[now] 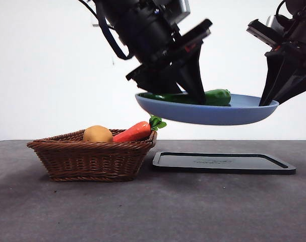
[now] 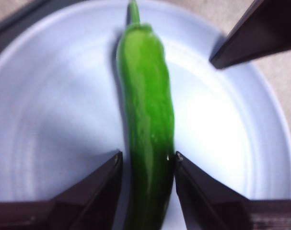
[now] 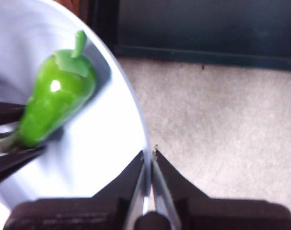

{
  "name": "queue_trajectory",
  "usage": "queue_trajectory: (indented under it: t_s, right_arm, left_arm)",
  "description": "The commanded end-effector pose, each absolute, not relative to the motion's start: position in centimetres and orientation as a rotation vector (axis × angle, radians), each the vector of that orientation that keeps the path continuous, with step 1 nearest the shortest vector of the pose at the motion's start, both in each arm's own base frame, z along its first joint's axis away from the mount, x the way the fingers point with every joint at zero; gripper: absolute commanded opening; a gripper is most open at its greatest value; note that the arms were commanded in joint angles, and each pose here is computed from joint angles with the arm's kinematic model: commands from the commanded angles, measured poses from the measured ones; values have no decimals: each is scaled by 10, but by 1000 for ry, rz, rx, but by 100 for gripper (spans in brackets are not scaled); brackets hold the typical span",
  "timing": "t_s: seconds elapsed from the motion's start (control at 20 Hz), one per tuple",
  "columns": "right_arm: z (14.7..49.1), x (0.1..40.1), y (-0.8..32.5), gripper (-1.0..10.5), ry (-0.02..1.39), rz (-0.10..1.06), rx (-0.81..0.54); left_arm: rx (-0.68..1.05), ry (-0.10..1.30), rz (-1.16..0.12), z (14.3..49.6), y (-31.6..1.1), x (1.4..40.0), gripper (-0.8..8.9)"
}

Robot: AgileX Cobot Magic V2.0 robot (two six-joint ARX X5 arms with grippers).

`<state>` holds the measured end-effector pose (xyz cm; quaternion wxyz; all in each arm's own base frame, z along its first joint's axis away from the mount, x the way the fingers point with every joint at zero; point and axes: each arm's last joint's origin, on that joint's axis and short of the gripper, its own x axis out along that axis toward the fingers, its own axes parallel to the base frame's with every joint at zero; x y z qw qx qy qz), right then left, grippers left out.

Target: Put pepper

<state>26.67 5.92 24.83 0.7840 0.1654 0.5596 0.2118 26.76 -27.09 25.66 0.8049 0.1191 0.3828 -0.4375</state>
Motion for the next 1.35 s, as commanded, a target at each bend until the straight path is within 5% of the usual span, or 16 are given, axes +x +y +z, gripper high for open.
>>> queue_trajectory:
  t_s: [0.05, 0.6, 1.35]
  right_arm:
    - [246, 273, 59, 3, 1221, 442, 390]
    - [240, 291, 28, 3, 1218, 259, 514]
    - [189, 396, 5, 3, 1242, 181, 558]
  left_arm:
    - [243, 751, -957, 277, -270, 262, 198]
    - [199, 596, -971, 337, -241, 234, 209]
    - [126, 369, -986, 411, -186, 178, 208]
